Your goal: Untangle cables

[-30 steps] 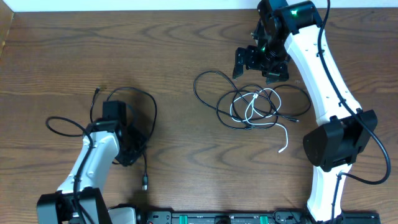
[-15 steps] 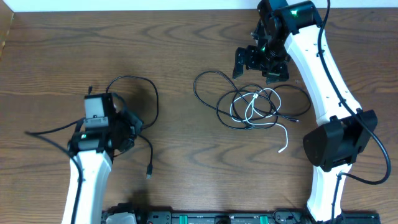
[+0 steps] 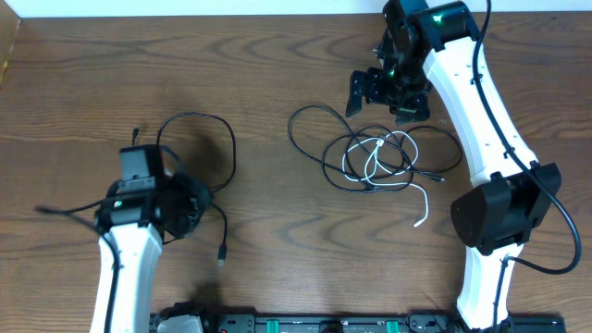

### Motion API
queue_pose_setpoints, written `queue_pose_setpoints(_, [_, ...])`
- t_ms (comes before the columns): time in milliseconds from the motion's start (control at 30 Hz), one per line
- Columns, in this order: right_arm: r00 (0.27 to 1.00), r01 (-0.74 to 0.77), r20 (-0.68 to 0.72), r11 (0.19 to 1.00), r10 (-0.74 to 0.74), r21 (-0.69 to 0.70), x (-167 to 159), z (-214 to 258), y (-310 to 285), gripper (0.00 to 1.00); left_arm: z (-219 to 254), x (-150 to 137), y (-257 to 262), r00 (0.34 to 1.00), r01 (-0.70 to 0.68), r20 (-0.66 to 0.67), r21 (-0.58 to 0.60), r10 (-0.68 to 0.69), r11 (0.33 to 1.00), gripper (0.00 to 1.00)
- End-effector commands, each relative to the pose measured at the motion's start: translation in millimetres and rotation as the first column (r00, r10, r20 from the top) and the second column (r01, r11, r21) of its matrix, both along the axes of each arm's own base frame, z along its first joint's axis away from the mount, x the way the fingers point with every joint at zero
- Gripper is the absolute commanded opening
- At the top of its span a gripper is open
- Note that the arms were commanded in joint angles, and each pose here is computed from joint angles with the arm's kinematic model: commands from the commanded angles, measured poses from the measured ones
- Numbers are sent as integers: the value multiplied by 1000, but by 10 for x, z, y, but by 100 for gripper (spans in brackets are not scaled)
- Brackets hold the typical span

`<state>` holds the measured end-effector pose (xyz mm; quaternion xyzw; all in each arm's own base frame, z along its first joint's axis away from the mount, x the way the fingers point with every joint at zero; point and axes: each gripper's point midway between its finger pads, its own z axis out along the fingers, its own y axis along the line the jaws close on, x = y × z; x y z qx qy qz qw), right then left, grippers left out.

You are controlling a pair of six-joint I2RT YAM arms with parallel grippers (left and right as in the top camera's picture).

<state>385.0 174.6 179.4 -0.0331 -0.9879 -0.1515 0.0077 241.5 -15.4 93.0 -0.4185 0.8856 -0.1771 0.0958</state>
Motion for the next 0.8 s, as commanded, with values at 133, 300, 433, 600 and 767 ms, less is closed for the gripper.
queue_pose_setpoints(133, [999, -20, 40, 1000, 19, 9, -30, 150, 22, 99, -526, -190, -104, 943, 292, -192, 92, -270, 952, 59])
queue_pose_setpoints(300, [999, -20, 40, 1000, 19, 9, -30, 150, 22, 99, -771, -207, -132, 900, 381, -273, 116, -339, 917, 59])
queue_pose_setpoints(433, [999, -20, 40, 1000, 19, 9, -30, 150, 22, 99, -910, -163, -189, 869, 450, -285, 115, -404, 886, 56])
queue_pose_setpoints(600, [999, -20, 40, 1000, 19, 9, -30, 150, 22, 99, -1001, -120, -193, 862, 464, -291, 125, -415, 877, 51])
queue_pose_setpoints(767, [999, -20, 40, 1000, 19, 9, -30, 150, 22, 99, -1016, -119, -156, 861, 465, -301, 143, -409, 874, 35])
